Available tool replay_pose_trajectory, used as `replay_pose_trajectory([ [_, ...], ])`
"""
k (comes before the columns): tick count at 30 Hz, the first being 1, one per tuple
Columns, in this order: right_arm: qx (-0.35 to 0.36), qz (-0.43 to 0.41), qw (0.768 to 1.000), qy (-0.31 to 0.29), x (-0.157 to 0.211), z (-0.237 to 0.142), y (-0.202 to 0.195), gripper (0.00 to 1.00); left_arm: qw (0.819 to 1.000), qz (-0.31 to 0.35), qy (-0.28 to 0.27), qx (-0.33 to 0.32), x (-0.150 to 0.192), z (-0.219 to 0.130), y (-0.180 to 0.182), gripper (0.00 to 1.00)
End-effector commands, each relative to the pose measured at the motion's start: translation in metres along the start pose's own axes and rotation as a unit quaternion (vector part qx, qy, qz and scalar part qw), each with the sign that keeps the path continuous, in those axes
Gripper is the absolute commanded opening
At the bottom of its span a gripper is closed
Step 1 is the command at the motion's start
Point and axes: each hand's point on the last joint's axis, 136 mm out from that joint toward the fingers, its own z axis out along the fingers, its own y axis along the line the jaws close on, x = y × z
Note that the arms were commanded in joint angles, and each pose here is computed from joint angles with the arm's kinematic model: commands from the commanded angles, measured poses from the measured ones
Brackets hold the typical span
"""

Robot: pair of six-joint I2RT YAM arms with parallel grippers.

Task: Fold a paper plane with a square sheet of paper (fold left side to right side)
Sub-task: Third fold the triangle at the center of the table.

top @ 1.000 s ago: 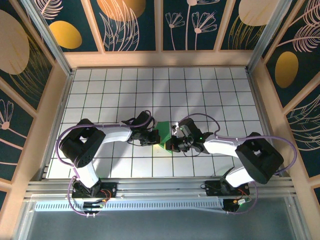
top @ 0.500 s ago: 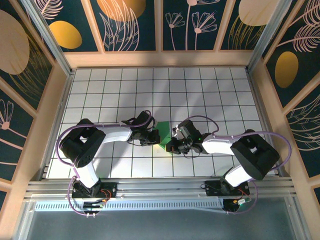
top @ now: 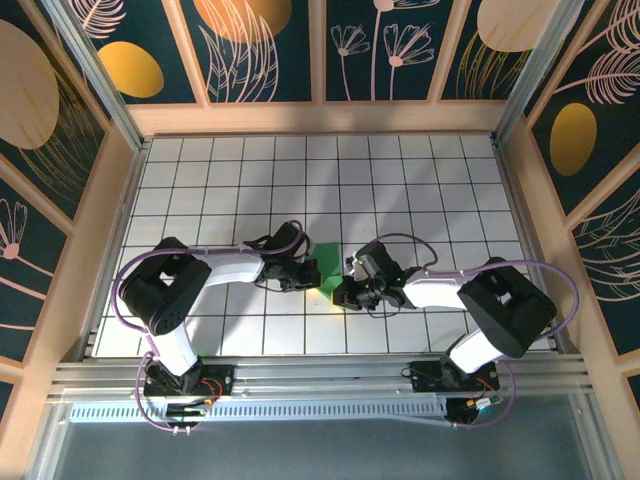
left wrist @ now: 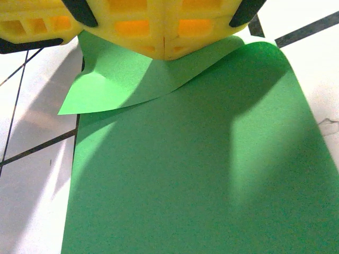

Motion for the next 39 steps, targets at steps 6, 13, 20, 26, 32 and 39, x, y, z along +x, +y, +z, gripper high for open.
replay_pose_trajectory([
  [6,0.027,0.022,0.999,0.011,0.009,0.003,-0.017,0.00,0.996,-0.024,0.022,-0.079,0.017,0.011,0.042,0.00],
  [13,0.058,0.041,0.997,0.018,0.013,0.003,-0.029,0.00,0.996,-0.024,0.022,-0.081,0.016,0.011,0.042,0.00],
  [20,0.089,0.056,0.994,0.034,0.021,0.002,-0.041,0.00,0.996,-0.024,0.022,-0.088,0.016,0.011,0.045,0.00],
  [26,0.096,0.062,0.992,0.048,0.034,-0.003,-0.045,0.00,0.995,-0.023,0.022,-0.093,0.015,0.012,0.046,0.00],
  [32,0.104,0.074,0.990,0.059,0.052,-0.013,-0.050,0.00,0.995,-0.023,0.019,-0.093,0.014,0.011,0.045,0.00],
  [39,0.081,0.056,0.995,0.030,0.043,-0.035,-0.025,0.00,0.995,-0.021,0.019,-0.092,0.013,0.011,0.044,0.00],
])
